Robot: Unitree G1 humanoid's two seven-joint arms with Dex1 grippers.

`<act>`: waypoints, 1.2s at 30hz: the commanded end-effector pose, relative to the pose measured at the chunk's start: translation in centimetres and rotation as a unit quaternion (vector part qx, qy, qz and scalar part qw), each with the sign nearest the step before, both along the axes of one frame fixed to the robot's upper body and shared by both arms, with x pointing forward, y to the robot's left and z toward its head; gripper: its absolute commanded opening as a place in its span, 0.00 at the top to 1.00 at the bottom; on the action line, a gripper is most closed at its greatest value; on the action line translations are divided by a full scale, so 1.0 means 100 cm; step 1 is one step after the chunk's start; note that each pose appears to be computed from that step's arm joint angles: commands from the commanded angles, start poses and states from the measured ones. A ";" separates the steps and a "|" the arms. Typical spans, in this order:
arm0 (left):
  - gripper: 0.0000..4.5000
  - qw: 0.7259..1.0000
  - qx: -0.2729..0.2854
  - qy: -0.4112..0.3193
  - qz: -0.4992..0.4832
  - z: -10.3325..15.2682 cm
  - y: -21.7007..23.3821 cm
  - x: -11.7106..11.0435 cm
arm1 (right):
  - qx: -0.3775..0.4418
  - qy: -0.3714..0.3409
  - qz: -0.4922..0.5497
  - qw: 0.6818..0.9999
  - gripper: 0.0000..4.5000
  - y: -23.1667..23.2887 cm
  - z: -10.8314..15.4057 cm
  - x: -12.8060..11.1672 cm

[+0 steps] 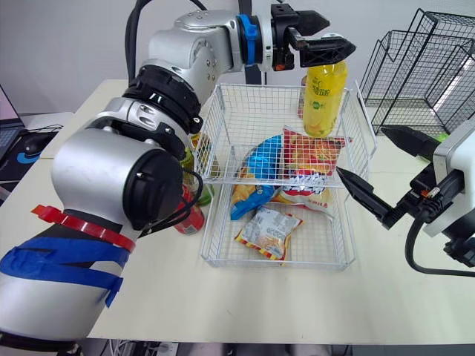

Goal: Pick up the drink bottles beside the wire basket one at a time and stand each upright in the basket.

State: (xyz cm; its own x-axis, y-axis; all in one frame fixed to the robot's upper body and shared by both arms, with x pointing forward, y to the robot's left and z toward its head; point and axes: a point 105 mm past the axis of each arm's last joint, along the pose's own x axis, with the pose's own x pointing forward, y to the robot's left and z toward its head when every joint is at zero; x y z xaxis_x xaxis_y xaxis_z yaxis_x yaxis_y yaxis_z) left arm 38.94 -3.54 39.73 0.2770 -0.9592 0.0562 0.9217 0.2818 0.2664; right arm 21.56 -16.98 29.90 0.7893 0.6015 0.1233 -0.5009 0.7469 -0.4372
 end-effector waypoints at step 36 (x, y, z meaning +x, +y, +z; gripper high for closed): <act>0.01 0.930 0.059 0.053 0.358 -0.075 0.360 -0.079 | -0.066 0.037 0.272 0.959 0.00 0.064 -0.005 0.017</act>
State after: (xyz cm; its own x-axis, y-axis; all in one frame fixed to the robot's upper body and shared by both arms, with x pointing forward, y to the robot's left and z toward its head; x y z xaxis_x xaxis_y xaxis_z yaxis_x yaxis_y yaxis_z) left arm 31.99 32.48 30.45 0.8364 -0.5219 -0.1675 0.5472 0.8124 0.2013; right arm 23.45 -11.14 29.07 0.3946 0.9184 -0.0292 -0.8330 0.3442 -0.4331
